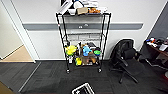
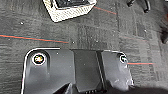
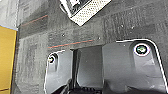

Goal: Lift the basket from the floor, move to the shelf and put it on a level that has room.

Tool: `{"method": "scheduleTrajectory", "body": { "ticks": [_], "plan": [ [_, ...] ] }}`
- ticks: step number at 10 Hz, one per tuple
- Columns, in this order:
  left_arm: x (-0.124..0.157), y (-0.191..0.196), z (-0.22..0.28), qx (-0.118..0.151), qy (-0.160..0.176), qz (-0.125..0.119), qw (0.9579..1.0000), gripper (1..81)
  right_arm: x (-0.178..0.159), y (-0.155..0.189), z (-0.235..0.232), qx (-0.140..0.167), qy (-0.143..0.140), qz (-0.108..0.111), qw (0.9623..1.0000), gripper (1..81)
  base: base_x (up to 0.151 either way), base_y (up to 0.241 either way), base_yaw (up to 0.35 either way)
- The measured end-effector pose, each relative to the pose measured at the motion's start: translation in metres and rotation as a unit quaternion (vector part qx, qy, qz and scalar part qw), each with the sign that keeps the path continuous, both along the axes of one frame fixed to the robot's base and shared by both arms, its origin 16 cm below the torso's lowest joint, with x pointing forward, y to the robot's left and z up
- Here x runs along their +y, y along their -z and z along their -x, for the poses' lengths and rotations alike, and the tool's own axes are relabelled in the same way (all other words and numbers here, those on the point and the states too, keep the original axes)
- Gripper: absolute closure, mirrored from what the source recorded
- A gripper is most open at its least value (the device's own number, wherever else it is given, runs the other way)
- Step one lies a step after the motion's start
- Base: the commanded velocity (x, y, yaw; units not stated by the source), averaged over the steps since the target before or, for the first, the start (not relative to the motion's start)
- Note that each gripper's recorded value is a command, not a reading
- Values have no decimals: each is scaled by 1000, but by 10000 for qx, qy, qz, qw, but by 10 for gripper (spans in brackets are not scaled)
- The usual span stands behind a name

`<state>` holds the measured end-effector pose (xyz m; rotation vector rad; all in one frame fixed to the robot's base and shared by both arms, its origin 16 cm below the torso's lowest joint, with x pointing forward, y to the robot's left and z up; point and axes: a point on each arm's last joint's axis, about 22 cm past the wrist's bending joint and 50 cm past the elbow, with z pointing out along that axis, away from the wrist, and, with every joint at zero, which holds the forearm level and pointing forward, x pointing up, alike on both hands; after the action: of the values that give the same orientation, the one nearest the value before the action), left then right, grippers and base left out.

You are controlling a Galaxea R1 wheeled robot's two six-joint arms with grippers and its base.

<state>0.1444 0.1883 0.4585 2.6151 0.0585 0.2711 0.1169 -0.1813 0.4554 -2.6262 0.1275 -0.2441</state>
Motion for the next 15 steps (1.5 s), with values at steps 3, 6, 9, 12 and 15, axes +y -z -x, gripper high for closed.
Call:
{"method": "scheduleTrajectory", "body": {
  "ticks": [3,6,9,12,15],
  "plan": [
    [0,1,5,33,5,0,10000,10,0,1,3,24,-4,4,10000,10,141,0,0],
    [-3,0,6,32,2,21,10000,10,0,1,3,25,-4,10,10000,10,141,0,0],
    [-4,0,5,29,4,23,10000,10,-3,2,3,27,-1,36,10000,10,140,0,0],
    [-4,1,6,40,1,23,10000,10,-5,3,5,38,1,61,10000,10,108,0,0],
    [-6,1,6,40,7,36,10000,10,-6,3,3,31,3,72,10000,10,0,0,0]
  ]
}}
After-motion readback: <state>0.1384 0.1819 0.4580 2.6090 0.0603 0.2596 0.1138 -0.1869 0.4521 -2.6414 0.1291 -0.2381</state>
